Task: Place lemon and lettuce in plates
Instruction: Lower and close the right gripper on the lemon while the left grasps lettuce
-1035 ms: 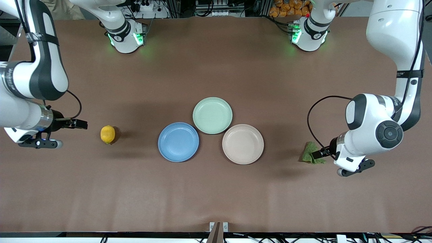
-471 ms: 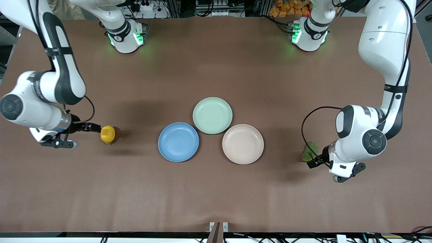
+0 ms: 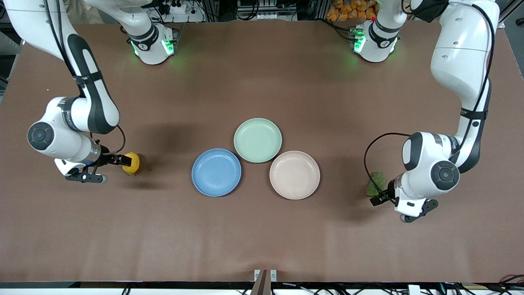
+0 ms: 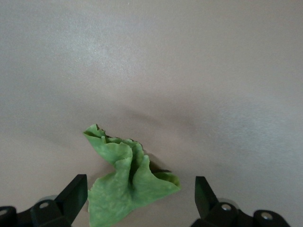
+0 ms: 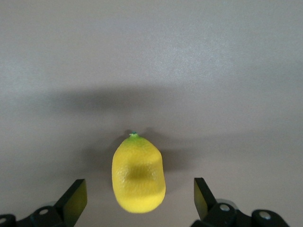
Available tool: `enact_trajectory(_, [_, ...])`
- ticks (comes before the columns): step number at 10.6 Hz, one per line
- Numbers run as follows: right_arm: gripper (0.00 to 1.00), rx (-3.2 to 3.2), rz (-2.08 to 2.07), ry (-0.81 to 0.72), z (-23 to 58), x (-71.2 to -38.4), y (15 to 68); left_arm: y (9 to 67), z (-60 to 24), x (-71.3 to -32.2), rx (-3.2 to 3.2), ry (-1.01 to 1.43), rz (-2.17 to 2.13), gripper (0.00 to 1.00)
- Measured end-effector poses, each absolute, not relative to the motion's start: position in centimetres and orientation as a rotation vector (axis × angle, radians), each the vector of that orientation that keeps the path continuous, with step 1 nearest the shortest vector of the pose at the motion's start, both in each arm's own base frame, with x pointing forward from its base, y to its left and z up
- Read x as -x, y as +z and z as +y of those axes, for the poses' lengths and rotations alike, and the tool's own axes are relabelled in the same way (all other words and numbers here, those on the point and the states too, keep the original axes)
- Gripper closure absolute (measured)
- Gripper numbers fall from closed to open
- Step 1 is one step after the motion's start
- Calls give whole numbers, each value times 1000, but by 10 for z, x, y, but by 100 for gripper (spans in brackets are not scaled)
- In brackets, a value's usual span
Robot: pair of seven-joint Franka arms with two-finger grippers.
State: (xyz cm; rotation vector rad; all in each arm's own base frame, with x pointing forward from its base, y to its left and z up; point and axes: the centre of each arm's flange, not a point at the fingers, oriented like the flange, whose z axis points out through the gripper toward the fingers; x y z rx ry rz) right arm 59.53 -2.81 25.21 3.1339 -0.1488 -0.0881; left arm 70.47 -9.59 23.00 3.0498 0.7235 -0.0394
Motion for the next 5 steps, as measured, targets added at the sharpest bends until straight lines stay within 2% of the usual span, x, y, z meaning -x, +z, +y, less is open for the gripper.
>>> enact_trajectory(5, [0,-3122,-142,-10,-27,-588,211,201,-99,-700,-3056,-83,716,0])
